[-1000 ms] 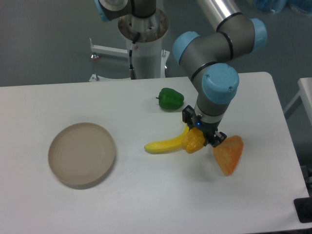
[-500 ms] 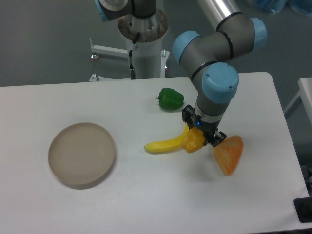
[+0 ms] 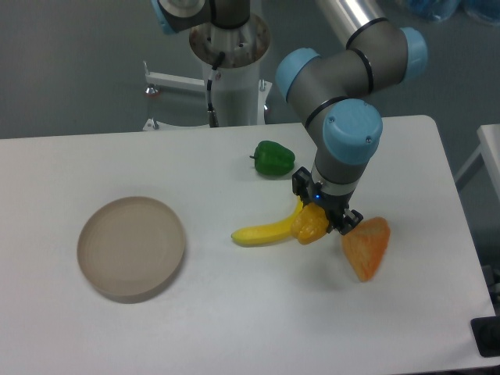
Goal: Pick up the yellow pepper from the table
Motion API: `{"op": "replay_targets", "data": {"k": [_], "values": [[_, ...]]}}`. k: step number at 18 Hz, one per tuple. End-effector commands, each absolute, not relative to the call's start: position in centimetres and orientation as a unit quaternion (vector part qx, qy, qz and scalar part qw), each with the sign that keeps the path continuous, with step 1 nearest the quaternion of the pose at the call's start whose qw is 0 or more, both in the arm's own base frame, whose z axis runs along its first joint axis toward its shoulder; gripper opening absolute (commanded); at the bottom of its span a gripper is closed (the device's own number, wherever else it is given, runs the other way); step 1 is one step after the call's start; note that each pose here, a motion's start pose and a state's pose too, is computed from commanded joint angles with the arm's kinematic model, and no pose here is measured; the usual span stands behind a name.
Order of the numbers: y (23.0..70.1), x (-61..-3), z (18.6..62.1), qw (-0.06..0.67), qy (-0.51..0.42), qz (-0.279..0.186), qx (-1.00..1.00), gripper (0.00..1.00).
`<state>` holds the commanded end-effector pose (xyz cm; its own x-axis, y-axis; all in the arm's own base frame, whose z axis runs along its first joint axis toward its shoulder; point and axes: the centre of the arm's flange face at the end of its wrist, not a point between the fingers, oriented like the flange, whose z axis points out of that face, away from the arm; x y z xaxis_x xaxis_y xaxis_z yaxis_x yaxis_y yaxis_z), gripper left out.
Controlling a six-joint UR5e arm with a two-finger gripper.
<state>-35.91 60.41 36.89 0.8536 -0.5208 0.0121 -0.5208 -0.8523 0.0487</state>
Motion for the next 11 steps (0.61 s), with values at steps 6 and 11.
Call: {"op": "replay_targets", "data": {"k": [6,11], "values": [[60.26,-36.18,37.22,0.022,-0.268,-0.004,0.963,0.09],[59.84,-36.66,37.52,0.021,-0.265,-0.005,0.964,0.09]]}}
